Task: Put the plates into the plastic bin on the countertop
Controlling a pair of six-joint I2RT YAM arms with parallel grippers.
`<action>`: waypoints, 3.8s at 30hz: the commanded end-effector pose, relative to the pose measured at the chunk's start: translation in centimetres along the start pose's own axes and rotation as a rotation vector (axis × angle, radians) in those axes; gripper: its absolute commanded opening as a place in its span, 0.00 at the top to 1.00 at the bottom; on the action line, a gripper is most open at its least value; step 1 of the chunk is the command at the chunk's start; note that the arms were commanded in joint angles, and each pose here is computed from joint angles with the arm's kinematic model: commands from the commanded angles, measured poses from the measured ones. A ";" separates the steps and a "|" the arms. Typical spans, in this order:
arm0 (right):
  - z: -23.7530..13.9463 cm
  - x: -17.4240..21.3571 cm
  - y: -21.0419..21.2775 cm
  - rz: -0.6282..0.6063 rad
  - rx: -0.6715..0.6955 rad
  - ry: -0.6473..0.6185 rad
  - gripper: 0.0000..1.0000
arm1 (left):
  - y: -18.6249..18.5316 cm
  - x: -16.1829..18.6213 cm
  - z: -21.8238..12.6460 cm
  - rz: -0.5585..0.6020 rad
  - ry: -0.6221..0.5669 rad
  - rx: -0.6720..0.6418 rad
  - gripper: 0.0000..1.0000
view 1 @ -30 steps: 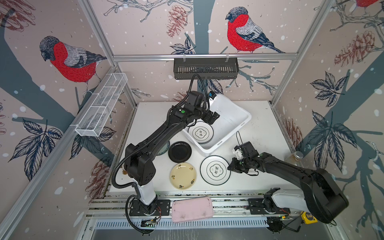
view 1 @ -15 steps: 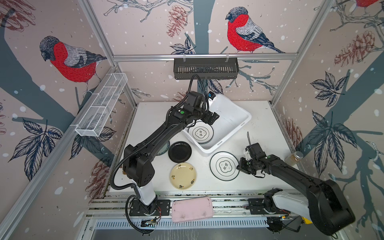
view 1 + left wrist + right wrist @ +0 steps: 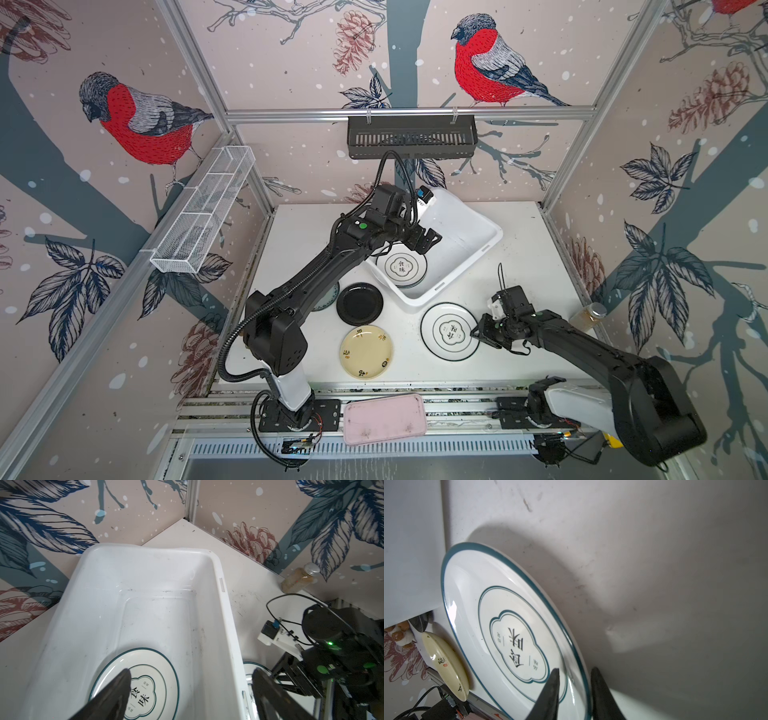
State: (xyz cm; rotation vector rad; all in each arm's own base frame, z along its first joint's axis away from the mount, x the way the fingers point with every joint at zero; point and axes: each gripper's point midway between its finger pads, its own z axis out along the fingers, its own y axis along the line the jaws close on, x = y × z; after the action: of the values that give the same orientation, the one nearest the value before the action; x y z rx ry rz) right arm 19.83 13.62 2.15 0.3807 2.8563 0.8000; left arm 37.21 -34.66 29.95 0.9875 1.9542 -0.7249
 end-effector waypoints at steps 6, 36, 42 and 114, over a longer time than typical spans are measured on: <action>0.6 0.3 -1.1 0.006 0.027 0.022 0.76 | -2.1 0.5 -0.4 0.019 0.009 0.110 0.10; -2.3 -0.3 -0.9 0.030 -0.024 -0.074 0.99 | -2.4 0.7 -0.6 0.001 0.009 0.121 0.10; -4.1 -1.0 0.2 0.038 -0.049 -0.124 0.99 | -2.3 0.5 -0.5 -0.002 0.004 0.122 0.09; -23.0 -4.4 8.6 0.008 -0.052 -0.445 1.00 | -1.9 0.1 1.4 0.013 0.021 0.145 0.11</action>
State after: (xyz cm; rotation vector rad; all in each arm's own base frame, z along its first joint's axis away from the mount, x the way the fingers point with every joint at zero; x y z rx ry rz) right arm 19.23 7.74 24.61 0.5649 2.4845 0.6587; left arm 36.62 -37.06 29.05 1.0627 1.9547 -0.8911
